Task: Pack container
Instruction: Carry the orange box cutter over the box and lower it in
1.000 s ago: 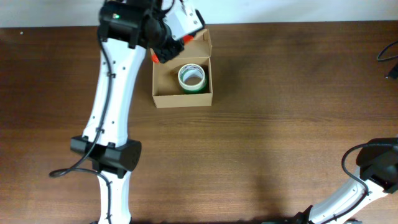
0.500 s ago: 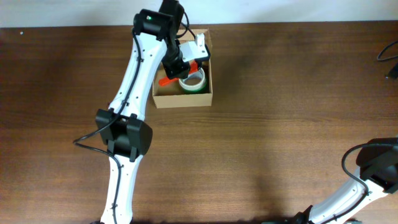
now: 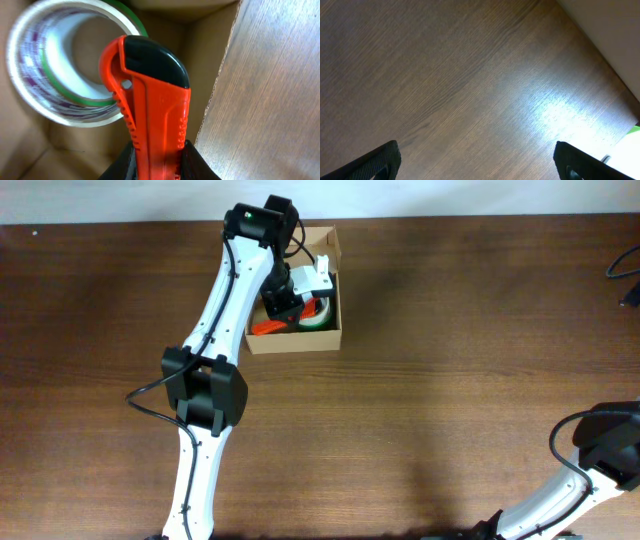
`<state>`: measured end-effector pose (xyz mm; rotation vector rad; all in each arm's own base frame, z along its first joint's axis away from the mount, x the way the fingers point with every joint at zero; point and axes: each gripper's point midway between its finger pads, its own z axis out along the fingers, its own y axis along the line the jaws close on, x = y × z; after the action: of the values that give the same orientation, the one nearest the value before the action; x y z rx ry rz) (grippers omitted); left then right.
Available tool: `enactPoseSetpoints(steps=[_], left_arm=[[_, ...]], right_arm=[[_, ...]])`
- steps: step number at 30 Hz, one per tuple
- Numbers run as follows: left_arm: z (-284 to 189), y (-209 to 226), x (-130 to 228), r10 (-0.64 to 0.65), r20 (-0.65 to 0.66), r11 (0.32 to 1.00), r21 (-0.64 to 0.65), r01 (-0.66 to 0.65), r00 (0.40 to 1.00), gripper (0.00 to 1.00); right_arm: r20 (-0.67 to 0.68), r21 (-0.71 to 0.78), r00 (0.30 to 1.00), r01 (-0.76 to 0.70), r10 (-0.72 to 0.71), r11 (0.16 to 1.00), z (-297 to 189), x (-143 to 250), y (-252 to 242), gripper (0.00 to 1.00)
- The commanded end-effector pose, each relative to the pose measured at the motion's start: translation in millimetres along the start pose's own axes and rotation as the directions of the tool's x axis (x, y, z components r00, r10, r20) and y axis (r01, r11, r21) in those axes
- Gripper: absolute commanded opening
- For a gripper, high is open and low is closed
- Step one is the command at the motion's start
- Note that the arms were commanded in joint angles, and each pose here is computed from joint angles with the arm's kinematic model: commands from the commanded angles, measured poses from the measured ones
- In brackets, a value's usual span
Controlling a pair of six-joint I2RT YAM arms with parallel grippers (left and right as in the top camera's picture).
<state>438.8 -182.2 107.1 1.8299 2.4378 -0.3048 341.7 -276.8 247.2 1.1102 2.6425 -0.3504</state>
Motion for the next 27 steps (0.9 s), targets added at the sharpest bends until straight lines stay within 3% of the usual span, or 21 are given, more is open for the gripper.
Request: enactPoseSetpoints(steps=[1,27], left_arm=[[14.4,-6.2,4.3,0.023,-0.008,0.998,0.057,-0.022,1.0,0.01],[24.1,-6.3,-1.6,0.067,0.012,0.996,0.062,-0.068,0.998,0.01]], right_arm=[[0.012,0.01,1.0,-0.001,0.0,1.0,-4.4,-0.4,-2.0,0.99],[0.012,0.01,1.0,-0.001,0.0,1.0,-4.4,-0.4,-2.0,0.99]])
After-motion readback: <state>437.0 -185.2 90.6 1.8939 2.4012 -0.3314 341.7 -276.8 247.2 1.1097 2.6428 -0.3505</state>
